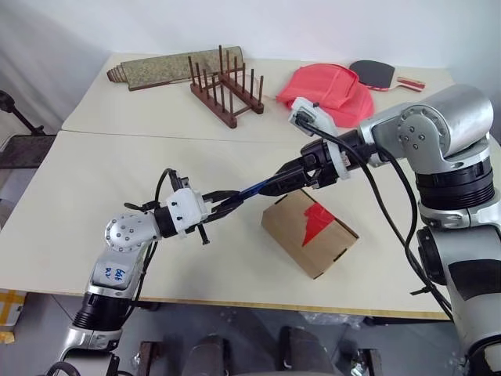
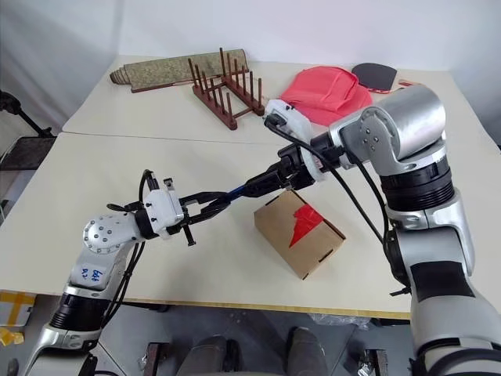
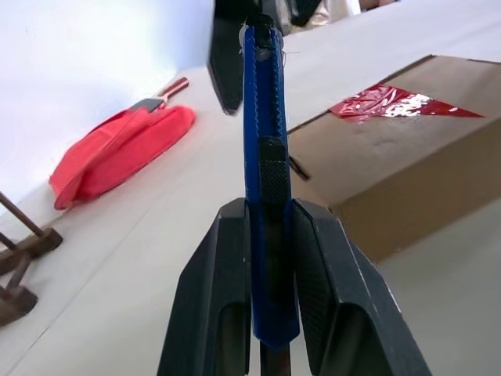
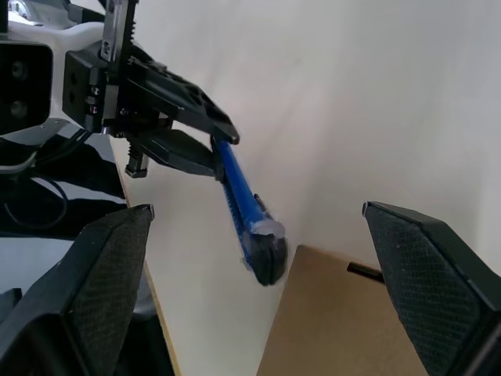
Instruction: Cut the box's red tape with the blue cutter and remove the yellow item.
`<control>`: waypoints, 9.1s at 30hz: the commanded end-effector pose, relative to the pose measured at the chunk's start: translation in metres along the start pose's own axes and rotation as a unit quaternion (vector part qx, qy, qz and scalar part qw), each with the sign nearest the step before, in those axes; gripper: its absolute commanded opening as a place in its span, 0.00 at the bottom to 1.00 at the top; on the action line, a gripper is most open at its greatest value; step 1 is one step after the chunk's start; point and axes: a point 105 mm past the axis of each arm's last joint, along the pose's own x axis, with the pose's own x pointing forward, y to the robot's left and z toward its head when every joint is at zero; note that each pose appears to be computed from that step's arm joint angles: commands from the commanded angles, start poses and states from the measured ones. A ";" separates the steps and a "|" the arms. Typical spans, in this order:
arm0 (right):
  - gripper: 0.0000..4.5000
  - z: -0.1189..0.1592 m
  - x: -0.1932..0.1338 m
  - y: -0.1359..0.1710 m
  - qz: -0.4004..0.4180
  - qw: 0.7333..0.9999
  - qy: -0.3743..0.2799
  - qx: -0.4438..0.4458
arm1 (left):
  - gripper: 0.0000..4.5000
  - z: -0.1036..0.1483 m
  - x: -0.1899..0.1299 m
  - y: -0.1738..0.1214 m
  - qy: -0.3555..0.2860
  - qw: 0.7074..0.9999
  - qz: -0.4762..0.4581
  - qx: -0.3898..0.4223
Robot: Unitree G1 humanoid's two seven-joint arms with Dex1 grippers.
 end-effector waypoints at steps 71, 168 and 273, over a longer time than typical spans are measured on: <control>0.04 0.001 -0.126 -0.027 -0.221 0.951 -0.214 -0.002 | 0.42 0.040 0.063 -0.010 0.008 0.955 -0.079 -0.285; 0.04 -0.088 -0.109 -0.019 -0.297 0.955 -0.004 -0.008 | 0.00 -0.013 0.106 -0.044 0.309 0.909 -0.226 -0.162; 0.01 -0.124 -0.031 -0.056 -0.130 0.987 0.010 -0.097 | 0.00 -0.015 0.087 -0.043 0.179 0.905 -0.104 -0.371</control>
